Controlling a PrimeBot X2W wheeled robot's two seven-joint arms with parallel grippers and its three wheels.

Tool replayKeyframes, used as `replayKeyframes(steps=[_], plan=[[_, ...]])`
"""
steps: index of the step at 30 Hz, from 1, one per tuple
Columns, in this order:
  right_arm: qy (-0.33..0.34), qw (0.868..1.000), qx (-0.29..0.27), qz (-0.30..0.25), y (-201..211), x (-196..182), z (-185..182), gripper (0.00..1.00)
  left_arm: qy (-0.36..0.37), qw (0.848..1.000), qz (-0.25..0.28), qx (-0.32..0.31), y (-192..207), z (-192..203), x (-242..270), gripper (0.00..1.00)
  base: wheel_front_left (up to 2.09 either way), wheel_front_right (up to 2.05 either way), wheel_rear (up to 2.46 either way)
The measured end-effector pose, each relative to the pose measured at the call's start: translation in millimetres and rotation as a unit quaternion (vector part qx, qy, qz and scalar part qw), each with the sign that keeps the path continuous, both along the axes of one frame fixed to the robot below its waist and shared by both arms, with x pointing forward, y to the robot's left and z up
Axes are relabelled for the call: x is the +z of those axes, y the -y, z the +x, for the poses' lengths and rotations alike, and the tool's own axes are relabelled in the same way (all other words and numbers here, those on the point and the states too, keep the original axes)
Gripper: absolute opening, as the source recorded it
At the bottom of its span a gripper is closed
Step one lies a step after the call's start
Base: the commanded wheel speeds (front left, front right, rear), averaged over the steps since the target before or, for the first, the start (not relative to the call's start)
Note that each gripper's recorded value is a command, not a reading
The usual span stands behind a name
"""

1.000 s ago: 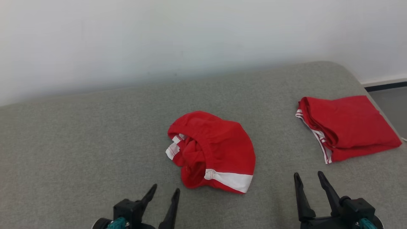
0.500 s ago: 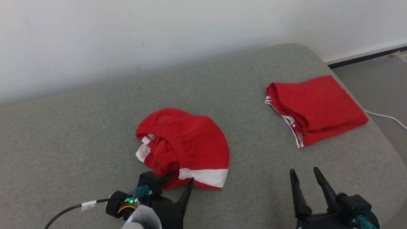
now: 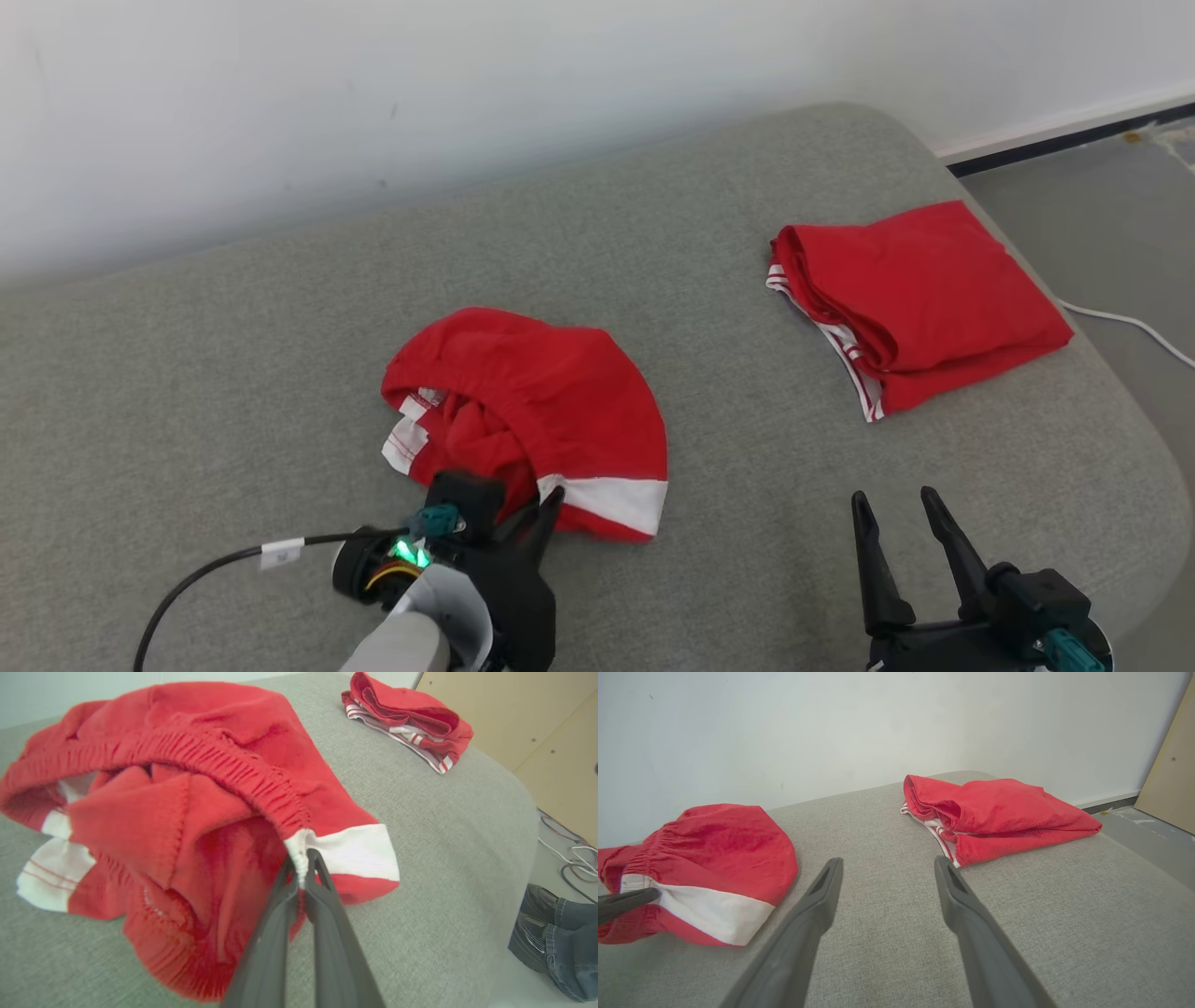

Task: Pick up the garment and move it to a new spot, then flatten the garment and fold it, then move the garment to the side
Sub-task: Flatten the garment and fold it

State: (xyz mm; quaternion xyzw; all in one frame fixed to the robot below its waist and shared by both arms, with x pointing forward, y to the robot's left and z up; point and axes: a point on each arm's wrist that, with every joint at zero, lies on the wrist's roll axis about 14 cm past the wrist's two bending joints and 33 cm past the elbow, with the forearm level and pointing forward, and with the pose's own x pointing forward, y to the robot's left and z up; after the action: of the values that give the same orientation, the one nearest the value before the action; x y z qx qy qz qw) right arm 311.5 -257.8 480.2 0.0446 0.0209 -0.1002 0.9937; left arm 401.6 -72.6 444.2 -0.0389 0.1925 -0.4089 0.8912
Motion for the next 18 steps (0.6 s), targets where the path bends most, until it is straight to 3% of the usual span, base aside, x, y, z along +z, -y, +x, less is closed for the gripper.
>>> replayKeyframes(steps=[5, 10, 18], plan=[[0.004, 1.000, 0.007, 0.001, -3.5, 1.4, 6.4, 1.00, 0.030, 0.998, -0.045, -0.014, 15.5, 3.8, 33.7, 0.00, 0.00, 0.00, 0.00], [0.005, 1.000, 0.018, 0.002, -9.8, 1.4, 13.6, 1.00, 0.102, 0.987, -0.115, -0.052, 44.3, 6.7, 103.4, 0.00, 0.00, 0.00, 0.00], [0.009, 0.999, 0.035, 0.004, -19.5, 2.8, 21.2, 1.00, 0.213, 0.945, -0.226, -0.105, 73.7, -2.7, 219.2, 0.00, 0.00, 0.00, 0.00]])
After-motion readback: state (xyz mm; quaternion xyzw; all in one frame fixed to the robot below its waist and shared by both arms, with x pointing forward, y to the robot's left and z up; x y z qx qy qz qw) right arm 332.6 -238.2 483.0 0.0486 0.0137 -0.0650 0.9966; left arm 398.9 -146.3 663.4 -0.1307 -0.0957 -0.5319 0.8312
